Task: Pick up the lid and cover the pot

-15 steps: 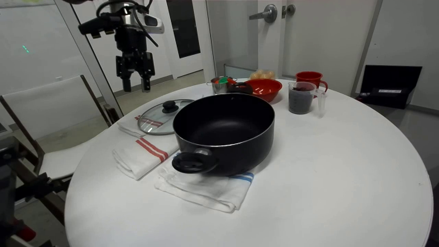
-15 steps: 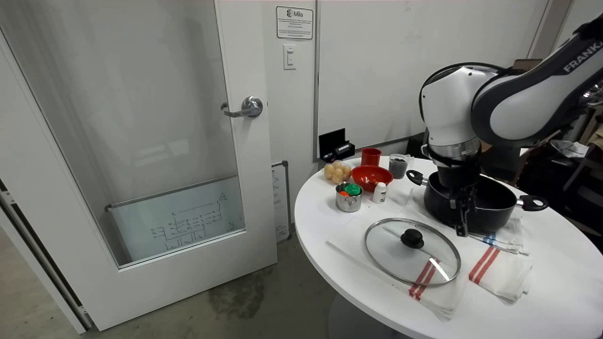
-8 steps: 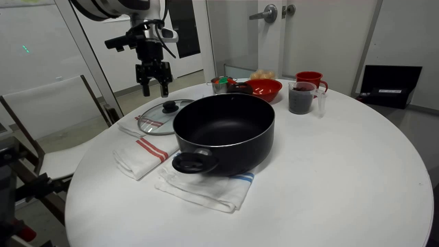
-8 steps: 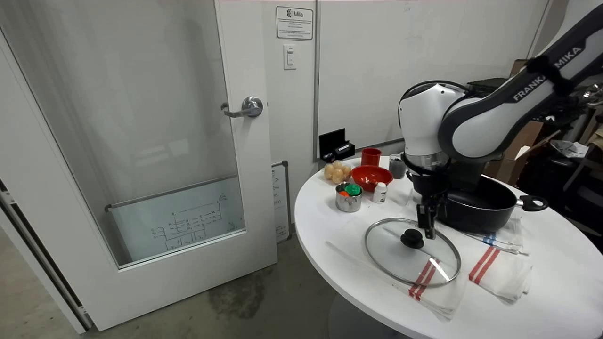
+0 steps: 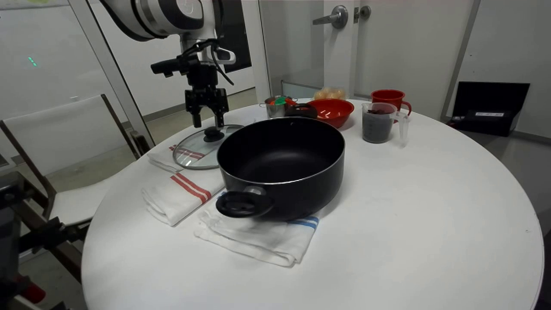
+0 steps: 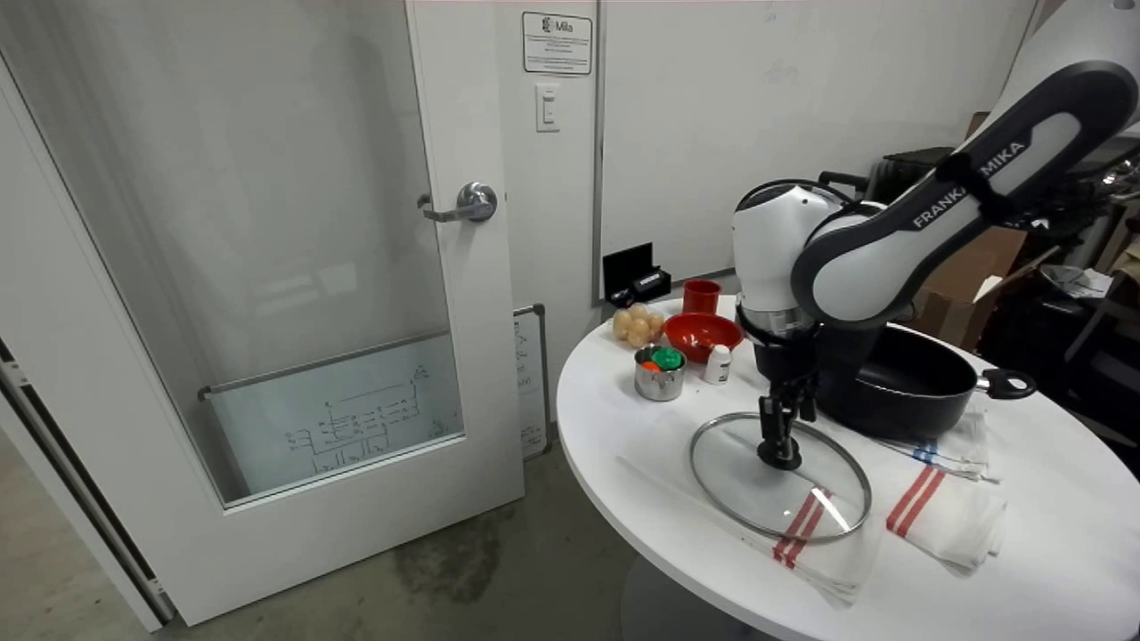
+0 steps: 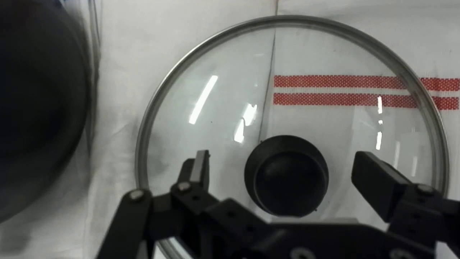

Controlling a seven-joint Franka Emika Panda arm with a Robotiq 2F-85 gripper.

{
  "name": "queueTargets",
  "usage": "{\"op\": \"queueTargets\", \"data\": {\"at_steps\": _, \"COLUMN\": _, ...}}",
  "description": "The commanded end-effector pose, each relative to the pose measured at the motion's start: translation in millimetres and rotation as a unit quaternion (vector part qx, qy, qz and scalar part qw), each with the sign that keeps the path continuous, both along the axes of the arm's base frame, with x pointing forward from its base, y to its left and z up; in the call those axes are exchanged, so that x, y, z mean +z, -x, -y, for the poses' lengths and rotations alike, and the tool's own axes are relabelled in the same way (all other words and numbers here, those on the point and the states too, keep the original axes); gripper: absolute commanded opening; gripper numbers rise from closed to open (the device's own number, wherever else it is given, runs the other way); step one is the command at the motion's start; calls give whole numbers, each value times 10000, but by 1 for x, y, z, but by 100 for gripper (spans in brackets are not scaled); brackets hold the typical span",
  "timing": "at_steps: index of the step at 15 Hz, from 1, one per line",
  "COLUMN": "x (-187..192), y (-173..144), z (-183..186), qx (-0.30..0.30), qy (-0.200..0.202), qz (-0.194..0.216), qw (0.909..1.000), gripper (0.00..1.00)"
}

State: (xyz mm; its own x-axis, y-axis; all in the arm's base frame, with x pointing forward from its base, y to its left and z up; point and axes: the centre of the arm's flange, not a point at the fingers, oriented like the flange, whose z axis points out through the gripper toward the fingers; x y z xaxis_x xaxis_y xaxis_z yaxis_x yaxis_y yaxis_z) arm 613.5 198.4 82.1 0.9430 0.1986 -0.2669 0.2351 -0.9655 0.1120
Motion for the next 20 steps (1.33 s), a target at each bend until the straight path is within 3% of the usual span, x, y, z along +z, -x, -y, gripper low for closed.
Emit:
{"op": "queueTargets", "data": {"at_steps": 1, "x": -13, "y": -17, "z": -5, "qx": -76, "qy": -42, "qz": 38, "qw": 10000, "gripper": 100}}
{"op": "queueTargets", "data": {"at_steps": 4, "x": -19, "y": -19, "z": -5, "qx": -82, "qy": -57, "qz": 36, "qw": 9999, "gripper": 100}}
{"op": "queueTargets", "data": {"at_steps": 5, "x": -19, "y": -19, "z": -5, "qx": -81, "qy": -74, "qz": 29, "qw": 9999, "gripper": 75}}
{"op": "queueTargets", "data": {"at_steps": 6, "x": -20, "y": -20, "z": -5, "qx": -79, "qy": -91, "qz": 29, "qw": 9999, "gripper": 74}}
{"op": "queueTargets", "data": {"at_steps": 8, "x": -21, "y": -20, "z": -4, "qx": -87, "qy": -91, "qz": 45, "qw": 9999, "gripper": 60}}
{"op": "queueTargets", "data": {"at_steps": 12, "x": -18, "y": -20, "z": -4, "qx": -123, "qy": -145, "qz": 59, "qw": 9998, "gripper": 28}}
{"op": "queueTargets", "data": {"at_steps": 20, "x": 10, "y": -8, "z": 3, "qx": -236, "qy": -170, "qz": -24, "qw": 9996, "gripper": 25}}
